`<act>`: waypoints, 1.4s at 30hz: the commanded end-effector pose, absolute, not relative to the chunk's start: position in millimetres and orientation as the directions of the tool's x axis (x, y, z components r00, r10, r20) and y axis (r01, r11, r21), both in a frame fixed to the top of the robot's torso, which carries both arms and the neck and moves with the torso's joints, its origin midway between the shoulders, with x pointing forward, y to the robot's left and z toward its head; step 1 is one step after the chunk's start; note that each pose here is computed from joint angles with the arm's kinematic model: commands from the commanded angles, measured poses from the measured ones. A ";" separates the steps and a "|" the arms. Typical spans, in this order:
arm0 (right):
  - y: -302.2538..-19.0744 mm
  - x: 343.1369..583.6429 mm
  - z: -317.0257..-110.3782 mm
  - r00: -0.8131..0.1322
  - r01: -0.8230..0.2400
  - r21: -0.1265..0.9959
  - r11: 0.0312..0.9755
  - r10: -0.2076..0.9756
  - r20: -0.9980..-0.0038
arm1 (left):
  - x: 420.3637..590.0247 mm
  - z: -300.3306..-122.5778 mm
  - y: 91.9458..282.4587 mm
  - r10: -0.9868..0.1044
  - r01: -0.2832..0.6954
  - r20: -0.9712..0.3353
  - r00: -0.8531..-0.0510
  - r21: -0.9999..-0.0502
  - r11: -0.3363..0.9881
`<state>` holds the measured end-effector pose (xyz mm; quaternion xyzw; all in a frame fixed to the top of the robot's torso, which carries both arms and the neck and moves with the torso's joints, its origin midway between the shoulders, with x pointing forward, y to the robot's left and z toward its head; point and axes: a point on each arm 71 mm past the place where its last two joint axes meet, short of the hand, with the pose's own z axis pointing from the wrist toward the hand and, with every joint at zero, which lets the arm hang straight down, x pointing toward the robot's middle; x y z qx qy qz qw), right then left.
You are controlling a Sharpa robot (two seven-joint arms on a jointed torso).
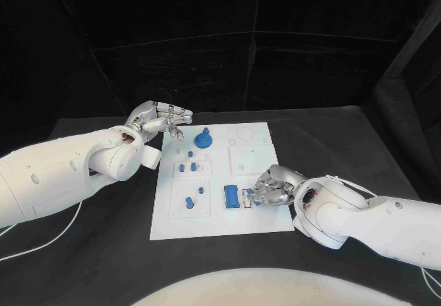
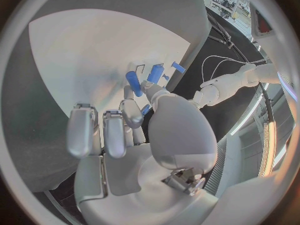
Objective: Assemble the parts on the task board
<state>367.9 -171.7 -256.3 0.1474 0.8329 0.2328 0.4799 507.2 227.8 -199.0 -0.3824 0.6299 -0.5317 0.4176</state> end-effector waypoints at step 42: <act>-157.1 375.4 -262.4 -0.502 0.027 0.490 0.871 0.436 -0.747 | 507.1 -198.7 223.4 -0.917 -0.046 -0.107 -0.384 -0.990 0.135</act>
